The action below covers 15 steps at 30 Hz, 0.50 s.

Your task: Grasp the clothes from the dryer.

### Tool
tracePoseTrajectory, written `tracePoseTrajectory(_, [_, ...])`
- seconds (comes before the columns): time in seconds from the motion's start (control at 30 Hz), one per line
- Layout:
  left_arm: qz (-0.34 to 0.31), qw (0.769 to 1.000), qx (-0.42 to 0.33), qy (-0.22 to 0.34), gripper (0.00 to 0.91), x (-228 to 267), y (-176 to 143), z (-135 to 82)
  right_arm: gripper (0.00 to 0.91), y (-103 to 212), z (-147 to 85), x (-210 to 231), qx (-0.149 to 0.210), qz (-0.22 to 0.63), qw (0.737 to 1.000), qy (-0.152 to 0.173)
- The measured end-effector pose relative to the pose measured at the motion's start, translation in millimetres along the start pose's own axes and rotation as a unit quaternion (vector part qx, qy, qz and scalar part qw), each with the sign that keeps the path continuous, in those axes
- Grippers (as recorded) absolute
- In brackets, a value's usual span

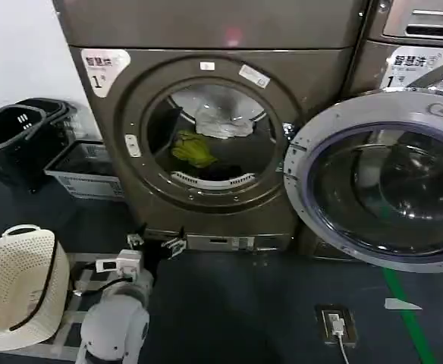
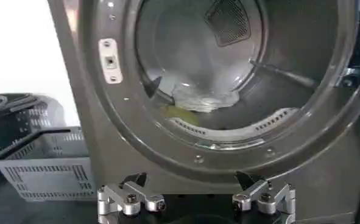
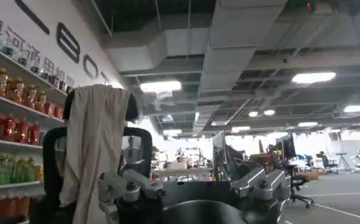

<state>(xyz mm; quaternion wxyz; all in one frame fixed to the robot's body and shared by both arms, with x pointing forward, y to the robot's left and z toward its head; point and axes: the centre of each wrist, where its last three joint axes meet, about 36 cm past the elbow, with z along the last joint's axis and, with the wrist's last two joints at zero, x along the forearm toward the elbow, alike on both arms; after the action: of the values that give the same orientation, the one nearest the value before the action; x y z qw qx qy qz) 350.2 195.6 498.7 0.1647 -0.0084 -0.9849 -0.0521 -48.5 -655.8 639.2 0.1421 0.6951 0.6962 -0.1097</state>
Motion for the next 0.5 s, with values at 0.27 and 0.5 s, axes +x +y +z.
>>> tracePoseTrajectory(0.27, [0.001,1.0,0.0,0.002,0.907,-0.2,-0.6,0.9,0.907,-4.9,-0.3,-1.3,0.003,0.007,1.0,-0.005])
tracePoseTrajectory(0.5, [0.005,1.0,0.001,0.001,0.907,-0.1,-2.9,0.5,0.907,-10.1,-2.6,-2.2,0.0,0.018,1.0,-0.013])
